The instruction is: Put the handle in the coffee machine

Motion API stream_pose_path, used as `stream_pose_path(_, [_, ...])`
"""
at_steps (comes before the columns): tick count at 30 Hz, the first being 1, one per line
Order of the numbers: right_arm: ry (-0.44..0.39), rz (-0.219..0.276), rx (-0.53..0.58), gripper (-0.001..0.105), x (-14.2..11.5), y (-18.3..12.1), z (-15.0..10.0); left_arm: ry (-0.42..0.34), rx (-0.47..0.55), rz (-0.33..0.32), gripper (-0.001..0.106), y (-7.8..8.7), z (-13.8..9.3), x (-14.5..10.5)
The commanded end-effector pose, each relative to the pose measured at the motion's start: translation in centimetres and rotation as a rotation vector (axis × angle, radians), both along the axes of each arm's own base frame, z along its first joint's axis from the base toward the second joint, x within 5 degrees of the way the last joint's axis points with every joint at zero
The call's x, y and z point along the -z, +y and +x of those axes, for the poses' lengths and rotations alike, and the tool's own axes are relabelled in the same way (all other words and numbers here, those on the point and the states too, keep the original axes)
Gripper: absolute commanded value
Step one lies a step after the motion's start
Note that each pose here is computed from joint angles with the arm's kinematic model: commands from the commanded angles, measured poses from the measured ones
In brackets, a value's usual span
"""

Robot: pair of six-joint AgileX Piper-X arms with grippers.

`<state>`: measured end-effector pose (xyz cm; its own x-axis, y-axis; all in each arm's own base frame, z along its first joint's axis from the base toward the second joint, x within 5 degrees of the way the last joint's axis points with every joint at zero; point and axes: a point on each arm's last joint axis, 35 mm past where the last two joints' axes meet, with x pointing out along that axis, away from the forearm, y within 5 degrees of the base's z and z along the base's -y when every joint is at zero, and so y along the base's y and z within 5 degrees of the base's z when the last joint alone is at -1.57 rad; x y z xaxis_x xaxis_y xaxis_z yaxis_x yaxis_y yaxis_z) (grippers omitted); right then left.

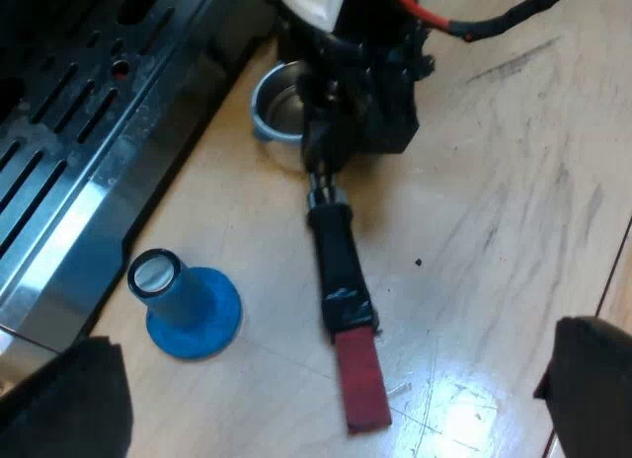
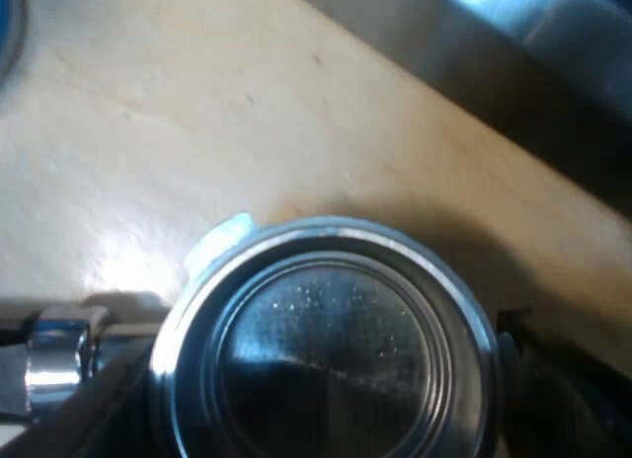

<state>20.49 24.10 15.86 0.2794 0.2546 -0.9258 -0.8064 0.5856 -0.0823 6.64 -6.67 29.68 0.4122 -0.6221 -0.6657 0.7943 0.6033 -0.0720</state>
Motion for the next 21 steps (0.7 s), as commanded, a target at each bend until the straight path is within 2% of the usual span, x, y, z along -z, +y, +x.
stream_pose_path(1, [0.0,0.026,0.037,0.0,-1.5,-0.3,-0.2,-0.015,0.001,-0.007,0.086,0.0,0.0,-0.2])
stream_pose_path(7, [0.05,0.025,0.136,0.0,-3.7,-1.8,-1.4,-0.034,0.001,-0.023,0.086,-0.2,0.2,-0.4])
stream_pose_path(13, [0.085,0.008,0.185,0.0,-5.4,-3.1,-2.5,-0.048,0.008,-0.038,0.086,-0.3,0.3,-0.6])
stream_pose_path(17, [0.085,0.033,0.224,0.0,-7.3,-4.2,-3.4,-0.006,0.091,-0.089,0.086,-0.5,0.0,-0.6])
stream_pose_path(21, [0.064,0.073,0.235,0.0,-8.8,-4.9,-4.0,-0.013,0.124,-0.091,0.086,-0.5,-0.1,-0.6])
